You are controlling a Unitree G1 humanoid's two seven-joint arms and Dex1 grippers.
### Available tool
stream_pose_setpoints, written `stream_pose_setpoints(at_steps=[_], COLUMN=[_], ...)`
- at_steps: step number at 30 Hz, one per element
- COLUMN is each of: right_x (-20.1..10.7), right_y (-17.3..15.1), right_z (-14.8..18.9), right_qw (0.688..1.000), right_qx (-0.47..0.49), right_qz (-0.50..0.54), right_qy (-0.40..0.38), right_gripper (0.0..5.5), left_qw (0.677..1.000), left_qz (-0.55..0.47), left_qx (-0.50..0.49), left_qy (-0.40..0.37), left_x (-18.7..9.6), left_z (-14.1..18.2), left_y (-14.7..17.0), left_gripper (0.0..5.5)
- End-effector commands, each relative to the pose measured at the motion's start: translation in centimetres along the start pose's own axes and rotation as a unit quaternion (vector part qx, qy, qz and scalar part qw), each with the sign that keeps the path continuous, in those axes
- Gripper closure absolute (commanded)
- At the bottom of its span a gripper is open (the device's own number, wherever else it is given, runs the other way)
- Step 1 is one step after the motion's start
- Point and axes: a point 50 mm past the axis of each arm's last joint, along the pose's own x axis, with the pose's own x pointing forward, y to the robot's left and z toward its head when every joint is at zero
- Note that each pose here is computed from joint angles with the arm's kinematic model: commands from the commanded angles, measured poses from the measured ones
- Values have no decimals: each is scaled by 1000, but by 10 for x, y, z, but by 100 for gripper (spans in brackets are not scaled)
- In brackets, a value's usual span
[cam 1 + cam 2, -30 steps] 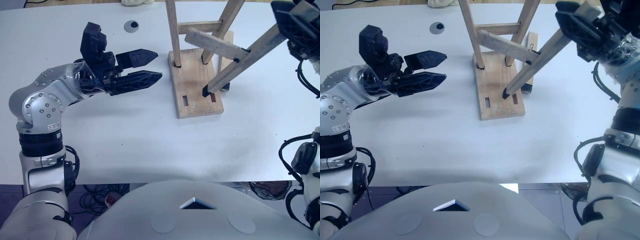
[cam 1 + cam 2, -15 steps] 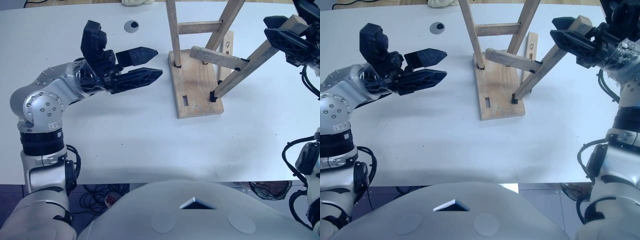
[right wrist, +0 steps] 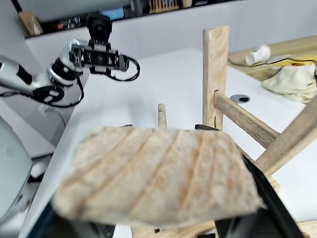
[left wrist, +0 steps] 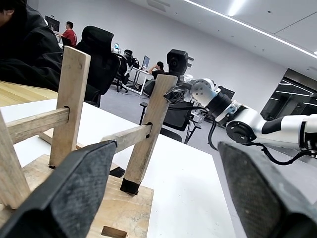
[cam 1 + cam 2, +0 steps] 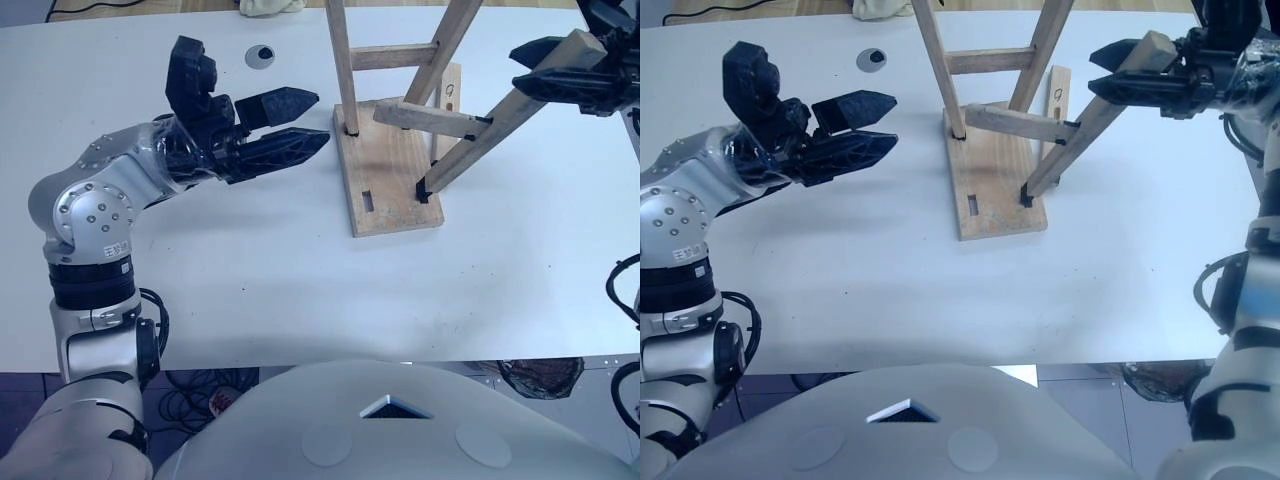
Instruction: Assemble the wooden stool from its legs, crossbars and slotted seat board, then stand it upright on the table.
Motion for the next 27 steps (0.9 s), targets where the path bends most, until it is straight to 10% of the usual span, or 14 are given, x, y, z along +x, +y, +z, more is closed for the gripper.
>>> stream_pose_setpoints(at_steps=[1,27], right_x=[19,7], right_y=[-5,5], right_z=[-17,-17], right_qw=[994,969], right_qx=[19,4], right_qz=[22,67], right_qy=[106,238], right_gripper=[344,344], left_qw=[1000,999], left_qz=[11,36], left_qx=[6,7], left_qy=[3,-20], left_x=[0,-2], left_z=[1,0], left_y=[1,4], left_gripper=[174,174])
